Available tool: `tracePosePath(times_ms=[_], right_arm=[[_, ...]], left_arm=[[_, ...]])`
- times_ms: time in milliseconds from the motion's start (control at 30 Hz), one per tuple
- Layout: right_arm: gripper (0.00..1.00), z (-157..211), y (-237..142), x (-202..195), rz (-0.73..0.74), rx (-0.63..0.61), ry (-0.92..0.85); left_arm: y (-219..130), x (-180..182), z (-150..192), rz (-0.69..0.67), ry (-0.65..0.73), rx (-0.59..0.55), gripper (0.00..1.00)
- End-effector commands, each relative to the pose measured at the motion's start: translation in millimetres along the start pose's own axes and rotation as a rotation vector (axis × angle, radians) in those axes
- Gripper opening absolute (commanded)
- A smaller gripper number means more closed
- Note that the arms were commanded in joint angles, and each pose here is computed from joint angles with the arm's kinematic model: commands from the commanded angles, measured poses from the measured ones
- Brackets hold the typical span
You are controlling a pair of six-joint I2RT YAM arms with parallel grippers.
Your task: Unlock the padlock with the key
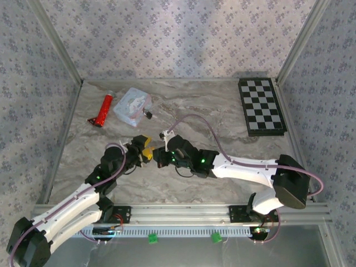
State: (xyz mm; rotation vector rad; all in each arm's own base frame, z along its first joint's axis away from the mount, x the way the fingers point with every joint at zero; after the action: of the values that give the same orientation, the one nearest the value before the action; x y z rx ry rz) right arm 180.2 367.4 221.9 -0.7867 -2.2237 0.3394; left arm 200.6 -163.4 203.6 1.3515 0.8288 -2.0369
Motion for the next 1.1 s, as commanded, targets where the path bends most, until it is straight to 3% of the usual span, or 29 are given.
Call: tracePosePath(times_ms=[0,233,400,667,1067], right_arm=[[0.00,-4,-6,-3,0.014,-0.028,-0.001],[0.01,-7,-4,4,-0.023,-0.022,-0.005],[0.01,-12,-7,5,-0.011,-0.037,-0.012],[0.00,-24,-18,2,0.022,-0.061,-0.030],[0.00,-30,0,23,-0.085,-0.071,-0.031]], left_arm=[[-2,-10,2,0.025,0.017,0.007,0.51],[-3,-13,4,0.023,0.030,0.010,0.41],[-4,-10,3,0.005,0.031,0.008,0.38],[-7,13,1,-0.104,0.012,0.017,0.59],[-5,5,10,-0.087,0.001,0.052,0.62]])
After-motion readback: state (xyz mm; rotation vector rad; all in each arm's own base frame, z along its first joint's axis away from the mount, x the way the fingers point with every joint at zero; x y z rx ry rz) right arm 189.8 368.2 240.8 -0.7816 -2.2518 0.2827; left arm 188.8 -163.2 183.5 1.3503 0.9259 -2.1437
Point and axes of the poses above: each hand's point on the last joint's axis, 136 mm out from that joint toward the fingers, its own y axis out along the fingers, its own x axis along the line the jaws close on, z = x × y, the point moved 5 cm from there along -y, back along the fingers, and after that the axes turned 2 degrees about y, right-handed, at the moved point
